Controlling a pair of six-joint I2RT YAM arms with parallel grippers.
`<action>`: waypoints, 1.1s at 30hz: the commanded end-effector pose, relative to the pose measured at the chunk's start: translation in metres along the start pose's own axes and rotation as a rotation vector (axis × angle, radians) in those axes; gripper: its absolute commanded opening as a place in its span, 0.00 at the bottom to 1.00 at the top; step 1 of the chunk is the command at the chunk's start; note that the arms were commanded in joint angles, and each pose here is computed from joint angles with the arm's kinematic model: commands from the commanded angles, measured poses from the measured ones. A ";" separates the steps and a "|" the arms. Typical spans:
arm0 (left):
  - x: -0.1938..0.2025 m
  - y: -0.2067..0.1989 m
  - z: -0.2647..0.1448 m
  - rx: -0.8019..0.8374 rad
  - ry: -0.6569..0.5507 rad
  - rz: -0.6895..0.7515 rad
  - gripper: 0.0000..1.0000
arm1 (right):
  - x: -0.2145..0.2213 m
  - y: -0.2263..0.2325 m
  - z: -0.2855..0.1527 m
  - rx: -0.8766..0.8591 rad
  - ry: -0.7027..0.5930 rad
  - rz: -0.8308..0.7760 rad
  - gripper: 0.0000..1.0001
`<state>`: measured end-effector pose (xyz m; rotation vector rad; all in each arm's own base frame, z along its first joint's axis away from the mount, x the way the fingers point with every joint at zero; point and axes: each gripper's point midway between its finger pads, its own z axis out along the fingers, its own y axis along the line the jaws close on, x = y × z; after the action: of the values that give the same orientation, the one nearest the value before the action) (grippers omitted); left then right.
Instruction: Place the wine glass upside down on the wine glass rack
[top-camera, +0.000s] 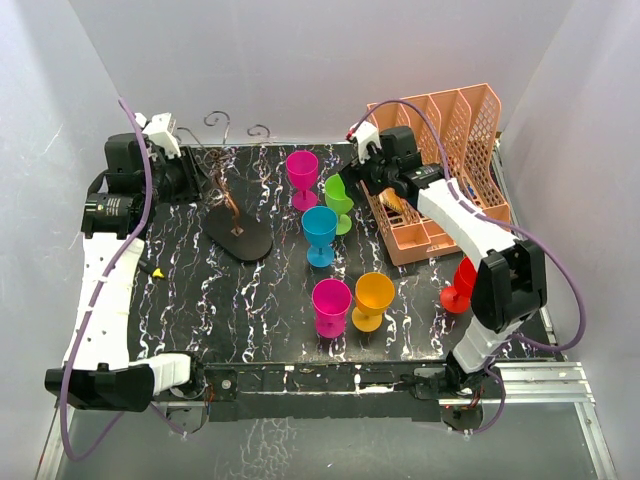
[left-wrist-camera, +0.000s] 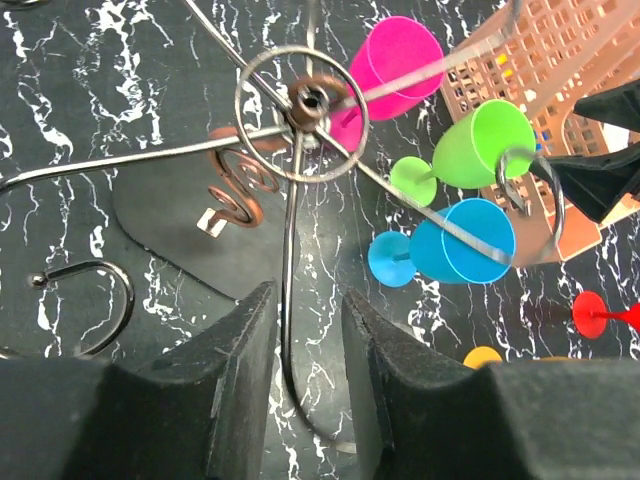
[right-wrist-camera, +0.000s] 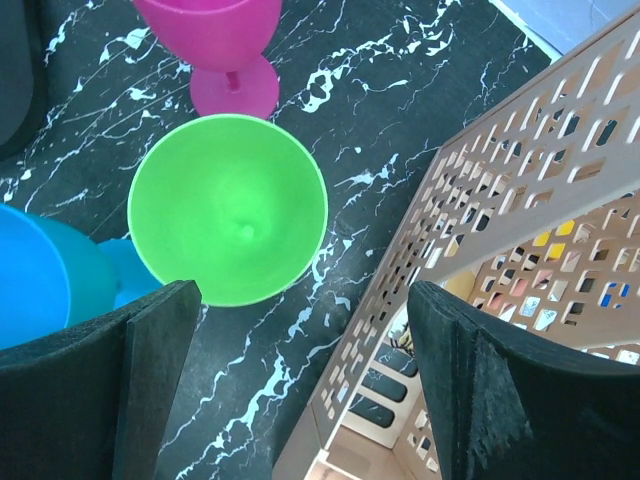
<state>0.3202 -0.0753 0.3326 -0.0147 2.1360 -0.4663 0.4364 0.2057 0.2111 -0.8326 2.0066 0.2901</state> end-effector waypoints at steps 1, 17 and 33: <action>-0.007 0.011 -0.006 -0.062 -0.042 0.055 0.31 | -0.045 -0.012 -0.002 0.062 -0.113 0.033 0.92; -0.022 0.027 -0.025 -0.166 -0.139 0.152 0.65 | -0.022 -0.018 0.038 0.117 0.023 0.116 0.46; -0.070 0.030 -0.079 -0.283 -0.288 0.351 0.94 | -0.056 -0.029 0.014 0.162 -0.043 0.100 0.08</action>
<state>0.3125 -0.0169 0.3821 0.0860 1.9490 -0.0225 0.4759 0.2188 0.1792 -0.6752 2.1683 0.2225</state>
